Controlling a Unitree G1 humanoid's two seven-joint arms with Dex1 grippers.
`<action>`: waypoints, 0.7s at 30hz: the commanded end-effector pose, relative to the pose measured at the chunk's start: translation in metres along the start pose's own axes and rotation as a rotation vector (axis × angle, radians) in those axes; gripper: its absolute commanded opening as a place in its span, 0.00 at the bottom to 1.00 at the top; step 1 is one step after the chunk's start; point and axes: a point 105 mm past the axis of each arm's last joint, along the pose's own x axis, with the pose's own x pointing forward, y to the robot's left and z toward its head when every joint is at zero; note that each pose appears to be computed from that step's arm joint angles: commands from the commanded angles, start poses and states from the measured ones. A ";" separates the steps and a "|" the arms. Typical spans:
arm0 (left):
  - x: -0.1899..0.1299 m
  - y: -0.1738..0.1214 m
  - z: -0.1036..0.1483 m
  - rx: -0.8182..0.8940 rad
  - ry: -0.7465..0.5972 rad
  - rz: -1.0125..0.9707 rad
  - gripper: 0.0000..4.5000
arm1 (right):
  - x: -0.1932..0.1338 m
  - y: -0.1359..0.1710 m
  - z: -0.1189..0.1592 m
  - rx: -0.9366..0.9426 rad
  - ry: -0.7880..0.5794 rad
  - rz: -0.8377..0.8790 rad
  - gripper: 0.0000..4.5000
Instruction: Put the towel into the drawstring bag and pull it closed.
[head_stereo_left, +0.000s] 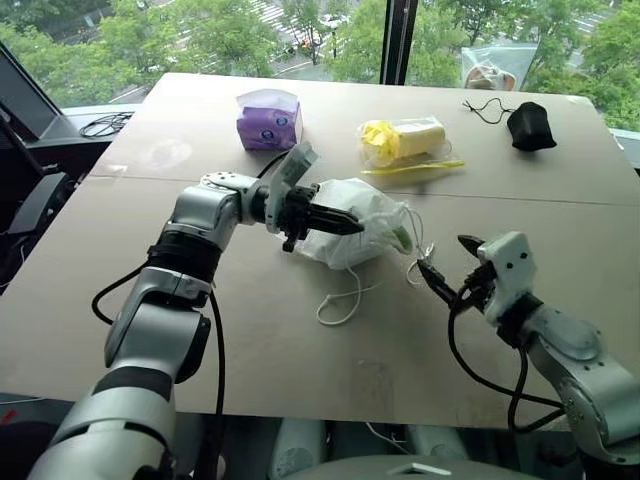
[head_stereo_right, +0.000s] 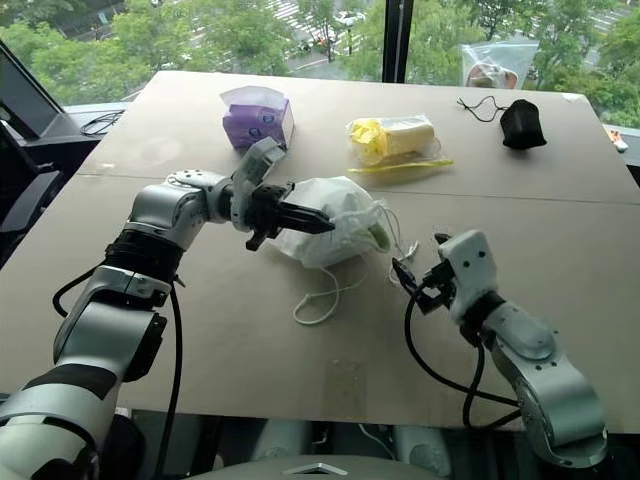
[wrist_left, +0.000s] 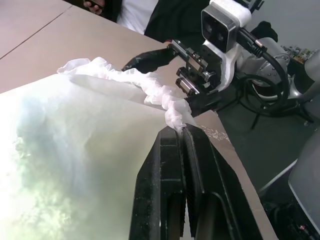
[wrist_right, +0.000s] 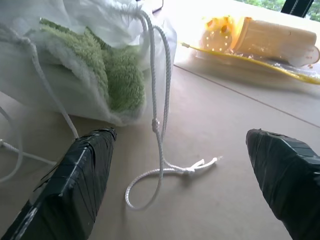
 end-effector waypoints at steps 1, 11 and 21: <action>-0.002 -0.006 0.010 0.048 -0.026 -0.017 0.00 | 0.001 0.019 0.021 -0.067 -0.074 0.110 0.88; -0.002 -0.009 0.009 0.093 -0.017 -0.002 0.00 | 0.021 0.024 0.018 -0.198 -0.038 0.218 0.75; 0.007 -0.020 0.013 0.109 -0.026 -0.033 0.00 | 0.040 0.020 0.009 -0.205 -0.022 0.203 0.07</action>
